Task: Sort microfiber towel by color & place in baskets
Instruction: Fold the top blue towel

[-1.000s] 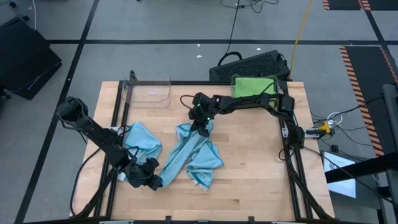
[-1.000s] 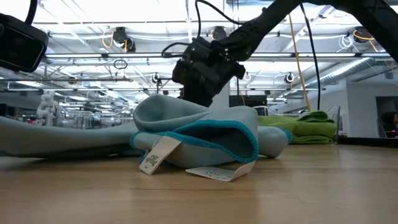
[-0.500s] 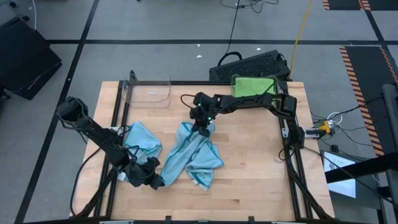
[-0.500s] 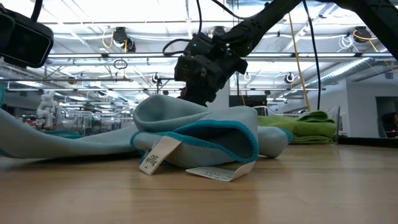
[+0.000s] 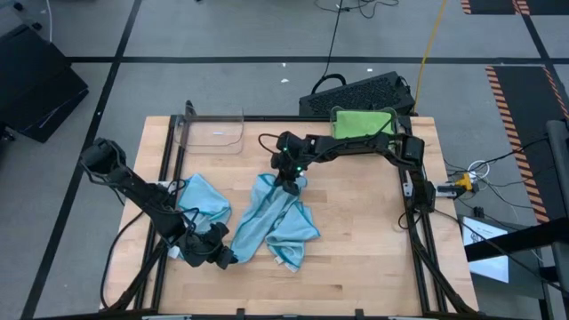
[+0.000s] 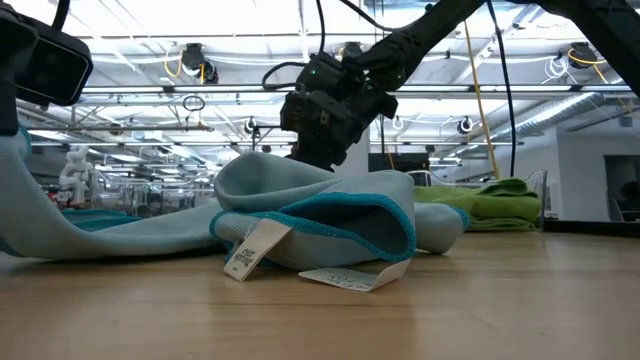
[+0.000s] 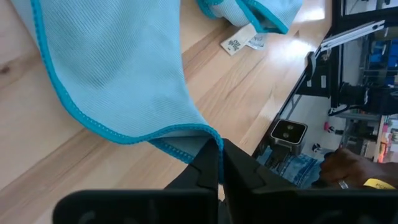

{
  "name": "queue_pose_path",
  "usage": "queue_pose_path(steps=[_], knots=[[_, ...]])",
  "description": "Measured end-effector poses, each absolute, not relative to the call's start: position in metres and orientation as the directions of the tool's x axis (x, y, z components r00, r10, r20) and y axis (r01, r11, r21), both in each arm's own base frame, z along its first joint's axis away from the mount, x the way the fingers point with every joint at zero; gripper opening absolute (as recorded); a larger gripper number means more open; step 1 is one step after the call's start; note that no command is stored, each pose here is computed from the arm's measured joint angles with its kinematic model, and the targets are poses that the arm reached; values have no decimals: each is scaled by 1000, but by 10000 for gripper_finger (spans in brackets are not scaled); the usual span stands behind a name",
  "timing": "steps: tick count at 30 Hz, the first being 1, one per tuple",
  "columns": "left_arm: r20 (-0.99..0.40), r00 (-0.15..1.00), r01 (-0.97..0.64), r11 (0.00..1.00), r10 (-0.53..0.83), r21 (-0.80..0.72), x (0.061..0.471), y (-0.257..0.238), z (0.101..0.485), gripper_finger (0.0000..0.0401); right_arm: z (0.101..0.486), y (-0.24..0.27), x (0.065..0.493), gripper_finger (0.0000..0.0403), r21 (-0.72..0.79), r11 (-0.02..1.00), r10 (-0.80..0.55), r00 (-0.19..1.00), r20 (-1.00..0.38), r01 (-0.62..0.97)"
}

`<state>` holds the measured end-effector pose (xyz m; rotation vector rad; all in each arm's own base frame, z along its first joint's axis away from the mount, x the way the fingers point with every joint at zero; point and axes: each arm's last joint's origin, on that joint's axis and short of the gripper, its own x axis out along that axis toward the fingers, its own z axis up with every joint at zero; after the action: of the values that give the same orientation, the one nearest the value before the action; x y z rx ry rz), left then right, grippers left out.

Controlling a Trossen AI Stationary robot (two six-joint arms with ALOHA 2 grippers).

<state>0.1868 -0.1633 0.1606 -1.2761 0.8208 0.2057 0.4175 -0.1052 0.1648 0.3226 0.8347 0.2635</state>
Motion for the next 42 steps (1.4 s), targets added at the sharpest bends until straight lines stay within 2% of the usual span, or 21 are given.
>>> queue_pose_path(steps=[10, 16, 22, 26, 28, 33, 36, 39, 42], knots=[[-643, 708, -549, 344, -293, -762, 187, -163, 161, 11, 165, -106, 418, 20, 374, 924, 331, 646, -688, -74], [-642, 708, -549, 343, -293, -762, 187, -163, 161, 5, 165, -106, 418, 5, 369, 926, 329, 646, -689, -78], [-642, 709, -549, 343, -293, -763, 187, -163, 161, 16, 166, -108, 420, 56, 337, 940, 277, 668, -690, -41], [-641, 709, -549, 342, -293, -763, 187, -163, 161, 6, 168, -108, 422, 85, 333, 942, 274, 691, -669, -51], [-642, 709, -550, 341, -293, -763, 187, -163, 161, 5, 168, -108, 422, 79, 336, 941, 274, 692, -668, -48], [-641, 709, -551, 338, -293, -763, 187, -163, 161, 16, 168, -107, 423, 25, 340, 939, 276, 691, -668, -47], [-641, 709, -551, 337, -293, -763, 187, -163, 161, 7, 167, -107, 422, 16, 307, 949, 274, 685, -675, -76], [-641, 709, -551, 336, -293, -764, 187, -163, 161, 6, 168, -106, 422, 41, 277, 955, 275, 686, -674, -111], [-641, 710, -552, 335, -293, -764, 187, -163, 161, 15, 168, -105, 423, 89, 240, 959, 277, 691, -668, -153]])
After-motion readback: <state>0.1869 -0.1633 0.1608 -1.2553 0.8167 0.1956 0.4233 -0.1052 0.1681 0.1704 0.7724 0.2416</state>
